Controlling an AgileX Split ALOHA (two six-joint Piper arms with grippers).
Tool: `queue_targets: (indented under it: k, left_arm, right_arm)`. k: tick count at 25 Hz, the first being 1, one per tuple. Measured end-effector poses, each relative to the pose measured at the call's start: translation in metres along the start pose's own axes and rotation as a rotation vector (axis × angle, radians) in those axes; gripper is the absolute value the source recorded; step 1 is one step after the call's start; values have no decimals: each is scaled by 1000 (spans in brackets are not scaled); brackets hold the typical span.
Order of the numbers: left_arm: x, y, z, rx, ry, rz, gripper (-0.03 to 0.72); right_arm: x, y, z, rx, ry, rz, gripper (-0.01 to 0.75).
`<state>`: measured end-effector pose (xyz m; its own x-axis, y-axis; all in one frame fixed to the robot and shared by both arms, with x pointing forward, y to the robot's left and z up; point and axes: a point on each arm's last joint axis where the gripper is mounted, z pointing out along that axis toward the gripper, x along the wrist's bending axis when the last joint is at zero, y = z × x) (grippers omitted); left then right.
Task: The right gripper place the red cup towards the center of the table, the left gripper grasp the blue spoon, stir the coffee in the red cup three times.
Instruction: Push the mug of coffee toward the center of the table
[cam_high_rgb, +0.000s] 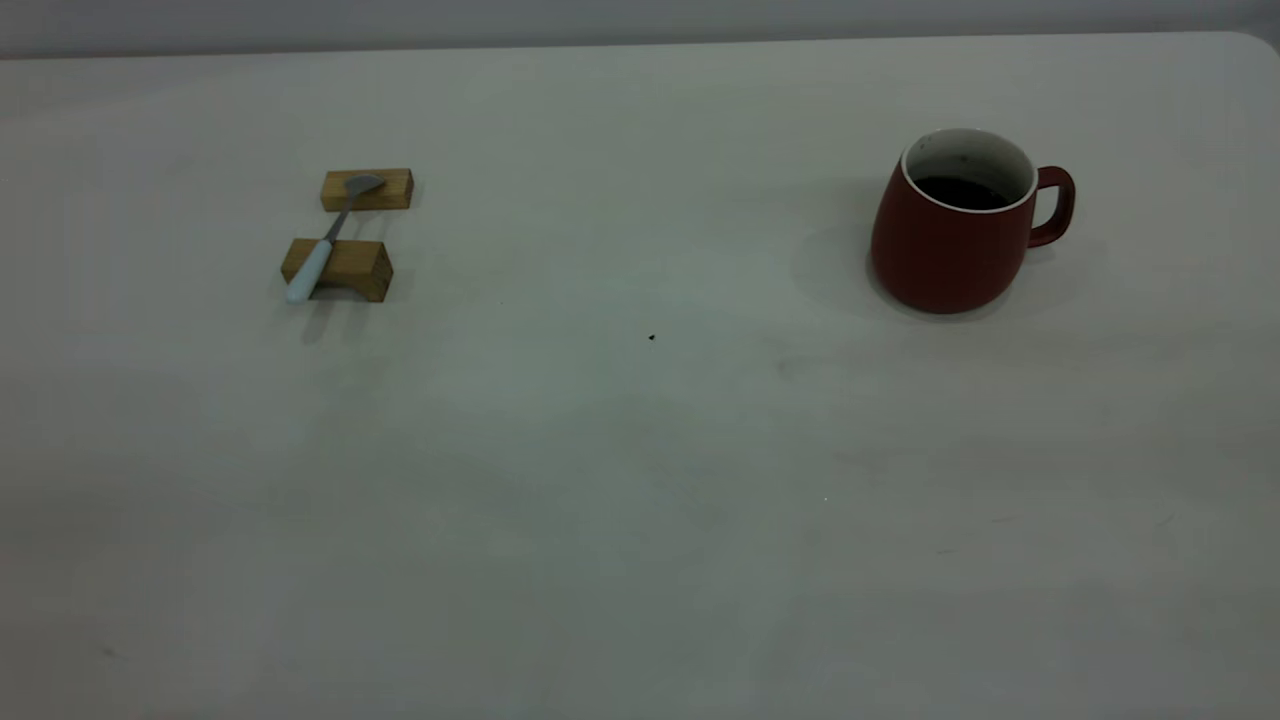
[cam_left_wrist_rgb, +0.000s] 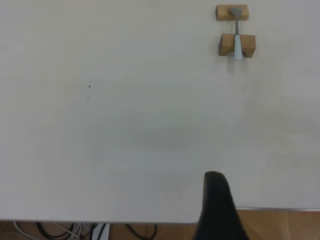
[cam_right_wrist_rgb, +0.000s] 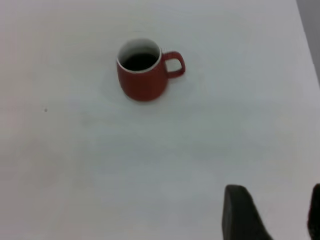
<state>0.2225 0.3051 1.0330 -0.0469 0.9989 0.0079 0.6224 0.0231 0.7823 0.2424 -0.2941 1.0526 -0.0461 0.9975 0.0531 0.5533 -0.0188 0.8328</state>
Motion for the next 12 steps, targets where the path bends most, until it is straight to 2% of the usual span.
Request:
queue_targets:
  k: [5, 7, 9, 12]
  left_arm:
    - [0, 0, 0, 1, 0, 0, 577]
    - [0, 0, 0, 1, 0, 0, 577]
    - [0, 0, 0, 2, 0, 0, 577]
    - [0, 0, 0, 2, 0, 0, 577]
  right_arm:
    - [-5, 39, 24, 50, -57, -1, 579]
    - [-7, 52, 45, 103, -71, -9, 674]
    - [-8, 66, 66, 131, -74, -13, 716]
    - [-10, 85, 103, 191, -78, -72, 728]
